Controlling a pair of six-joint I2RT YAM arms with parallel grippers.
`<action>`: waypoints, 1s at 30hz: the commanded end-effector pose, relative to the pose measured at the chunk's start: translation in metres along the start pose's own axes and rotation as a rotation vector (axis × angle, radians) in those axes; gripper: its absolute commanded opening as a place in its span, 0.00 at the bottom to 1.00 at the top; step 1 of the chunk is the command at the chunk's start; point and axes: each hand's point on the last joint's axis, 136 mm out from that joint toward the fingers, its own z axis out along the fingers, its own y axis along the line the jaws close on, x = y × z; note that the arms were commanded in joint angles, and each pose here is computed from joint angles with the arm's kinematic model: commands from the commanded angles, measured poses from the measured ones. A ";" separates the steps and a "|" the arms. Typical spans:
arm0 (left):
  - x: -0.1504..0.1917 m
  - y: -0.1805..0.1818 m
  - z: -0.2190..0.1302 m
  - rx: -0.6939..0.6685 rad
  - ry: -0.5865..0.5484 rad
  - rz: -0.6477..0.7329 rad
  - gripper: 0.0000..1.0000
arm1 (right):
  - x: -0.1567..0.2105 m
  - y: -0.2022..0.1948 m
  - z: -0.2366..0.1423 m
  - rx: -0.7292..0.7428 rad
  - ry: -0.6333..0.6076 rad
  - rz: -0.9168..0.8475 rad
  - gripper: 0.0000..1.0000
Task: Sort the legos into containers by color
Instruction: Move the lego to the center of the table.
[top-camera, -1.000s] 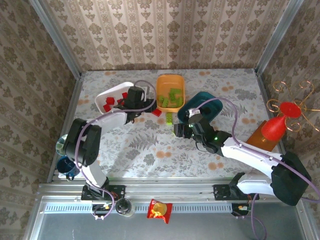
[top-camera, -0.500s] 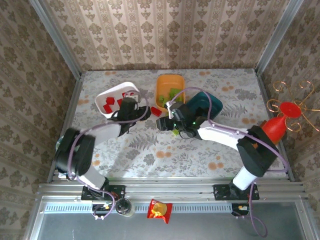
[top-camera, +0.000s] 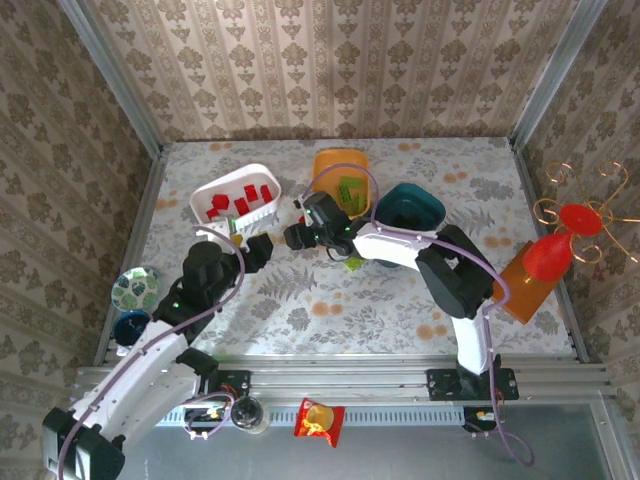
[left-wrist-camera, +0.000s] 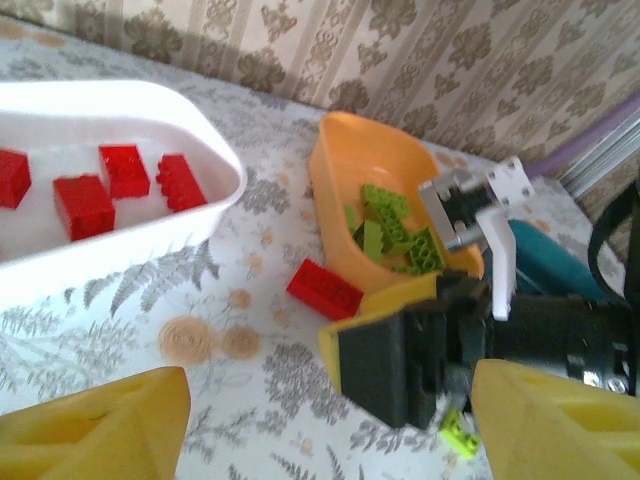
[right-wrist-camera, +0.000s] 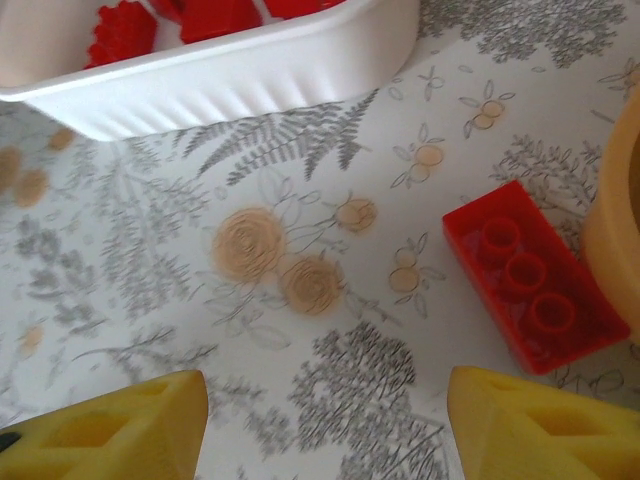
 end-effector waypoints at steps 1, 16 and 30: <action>0.016 0.011 -0.005 -0.040 0.045 0.004 0.77 | 0.000 -0.014 0.012 0.112 0.006 -0.063 0.66; 0.008 0.007 -0.013 -0.031 0.038 0.029 0.81 | -0.005 -0.041 0.052 0.294 0.056 -0.169 0.66; 0.010 0.009 -0.013 -0.036 0.046 0.036 0.81 | 0.027 -0.036 0.065 0.204 0.204 -0.135 0.70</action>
